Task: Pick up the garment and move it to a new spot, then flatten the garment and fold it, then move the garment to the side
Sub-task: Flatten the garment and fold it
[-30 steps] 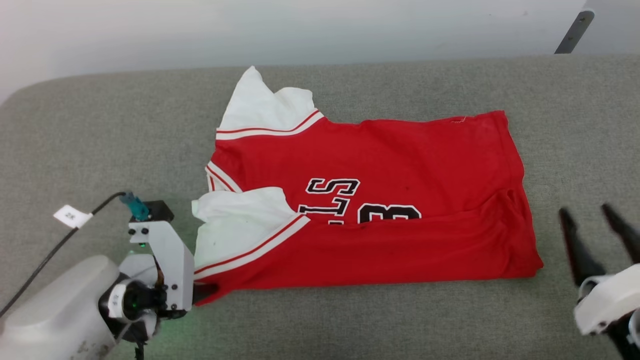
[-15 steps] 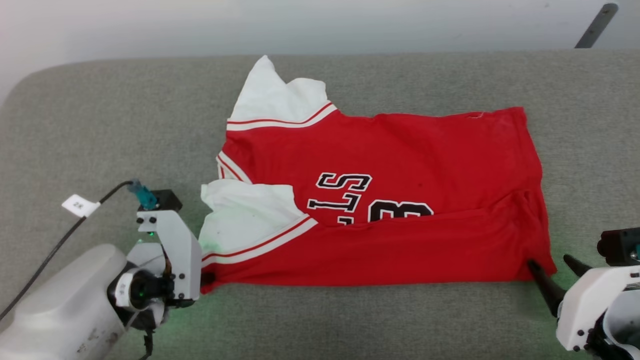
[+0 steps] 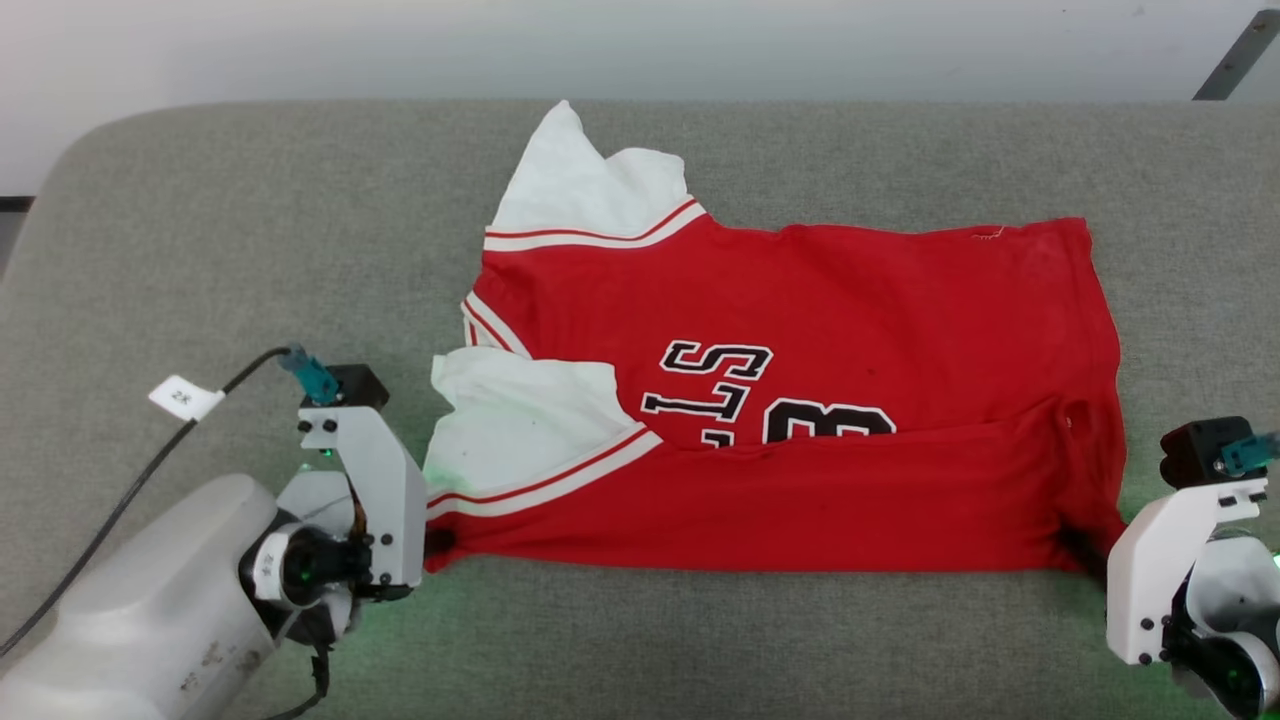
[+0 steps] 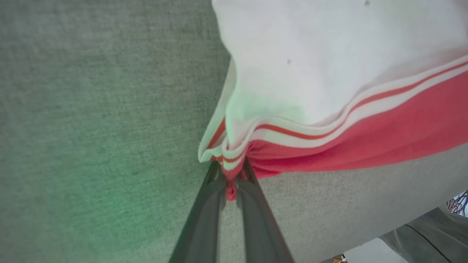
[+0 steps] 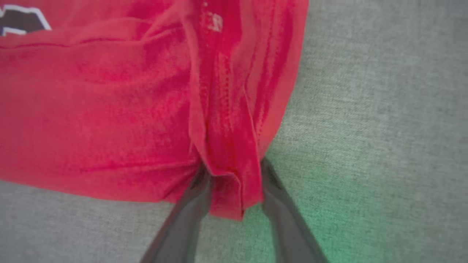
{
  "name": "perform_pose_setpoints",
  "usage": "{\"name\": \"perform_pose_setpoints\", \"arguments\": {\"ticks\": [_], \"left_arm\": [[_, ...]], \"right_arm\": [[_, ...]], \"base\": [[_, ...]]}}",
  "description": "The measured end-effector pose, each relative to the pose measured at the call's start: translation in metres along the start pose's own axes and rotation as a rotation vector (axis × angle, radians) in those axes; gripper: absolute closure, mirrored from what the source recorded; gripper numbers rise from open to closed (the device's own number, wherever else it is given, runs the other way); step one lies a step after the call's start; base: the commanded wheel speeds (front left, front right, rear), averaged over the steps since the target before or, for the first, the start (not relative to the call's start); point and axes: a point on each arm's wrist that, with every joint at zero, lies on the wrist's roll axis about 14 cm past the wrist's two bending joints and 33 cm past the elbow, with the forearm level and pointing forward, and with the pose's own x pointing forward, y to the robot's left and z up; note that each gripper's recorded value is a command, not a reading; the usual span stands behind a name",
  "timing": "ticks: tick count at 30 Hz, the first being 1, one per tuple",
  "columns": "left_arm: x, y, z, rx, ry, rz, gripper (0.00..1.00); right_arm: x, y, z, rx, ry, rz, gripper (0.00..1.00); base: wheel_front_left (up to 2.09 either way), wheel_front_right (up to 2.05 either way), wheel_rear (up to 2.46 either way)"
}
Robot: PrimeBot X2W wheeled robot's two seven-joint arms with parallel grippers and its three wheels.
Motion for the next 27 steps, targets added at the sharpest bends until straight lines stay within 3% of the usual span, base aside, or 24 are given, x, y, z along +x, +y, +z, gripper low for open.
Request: {"name": "perform_pose_setpoints", "arguments": {"ticks": [15,27], "left_arm": [[-0.021,0.001,0.004,0.006,-0.041,0.003,1.0],[-0.054,0.0,-0.016,0.031,-0.051,0.026,1.0]], "right_arm": [[-0.014,-0.009,0.01,-0.03,-0.004,-0.016,1.0],[-0.047,-0.01,-0.006,-0.094,0.052,0.002,1.0]], "base": [[0.0,0.0,0.0],[0.0,0.0,0.0]]}}
